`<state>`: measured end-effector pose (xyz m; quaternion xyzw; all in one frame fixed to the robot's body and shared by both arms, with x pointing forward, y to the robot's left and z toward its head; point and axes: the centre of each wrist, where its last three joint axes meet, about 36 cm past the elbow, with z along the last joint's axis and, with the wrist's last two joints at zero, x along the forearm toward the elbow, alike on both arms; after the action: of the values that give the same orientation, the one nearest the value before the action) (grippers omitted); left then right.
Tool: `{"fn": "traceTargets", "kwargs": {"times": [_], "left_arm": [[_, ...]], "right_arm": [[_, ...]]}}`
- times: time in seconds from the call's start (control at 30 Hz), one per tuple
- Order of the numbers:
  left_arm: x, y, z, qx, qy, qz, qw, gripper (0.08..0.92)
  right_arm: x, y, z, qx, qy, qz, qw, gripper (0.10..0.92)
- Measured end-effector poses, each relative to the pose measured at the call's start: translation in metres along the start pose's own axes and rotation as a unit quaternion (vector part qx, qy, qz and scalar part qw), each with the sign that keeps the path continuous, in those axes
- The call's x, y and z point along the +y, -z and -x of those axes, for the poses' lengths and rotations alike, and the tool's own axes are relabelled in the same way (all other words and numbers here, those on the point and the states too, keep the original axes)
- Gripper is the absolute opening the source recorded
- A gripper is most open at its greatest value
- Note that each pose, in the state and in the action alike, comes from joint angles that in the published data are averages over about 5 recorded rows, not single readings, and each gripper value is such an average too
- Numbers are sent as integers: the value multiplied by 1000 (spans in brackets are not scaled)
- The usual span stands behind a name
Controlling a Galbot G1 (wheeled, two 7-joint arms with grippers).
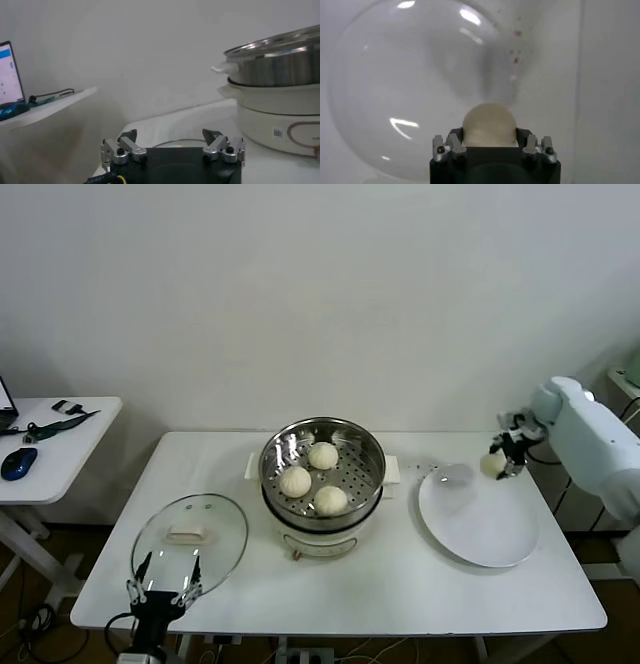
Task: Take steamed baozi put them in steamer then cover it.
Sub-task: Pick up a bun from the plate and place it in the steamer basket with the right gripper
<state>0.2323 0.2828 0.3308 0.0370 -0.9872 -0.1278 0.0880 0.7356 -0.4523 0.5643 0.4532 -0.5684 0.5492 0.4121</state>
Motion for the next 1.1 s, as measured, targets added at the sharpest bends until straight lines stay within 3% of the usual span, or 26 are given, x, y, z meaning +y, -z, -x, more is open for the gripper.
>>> {"fn": "traceTargets", "kwargs": {"times": [0.3, 0.57, 0.83, 1.1], "left_arm": [[-6, 2, 1, -7, -12, -4, 1000, 823], [-9, 2, 1, -13, -22, -8, 1000, 823], [-10, 0, -3, -17, -34, -7, 999, 823], [-8, -2, -7, -18, -38, -4, 999, 823]], "right_arm": [[-41, 92, -80, -61, -41, -23, 997, 679], [-45, 177, -118, -111, -31, -34, 993, 679], [-26, 251, -111, -132, 18, -47, 990, 679], [-4, 295, -79, -117, 57, -50, 990, 682]]}}
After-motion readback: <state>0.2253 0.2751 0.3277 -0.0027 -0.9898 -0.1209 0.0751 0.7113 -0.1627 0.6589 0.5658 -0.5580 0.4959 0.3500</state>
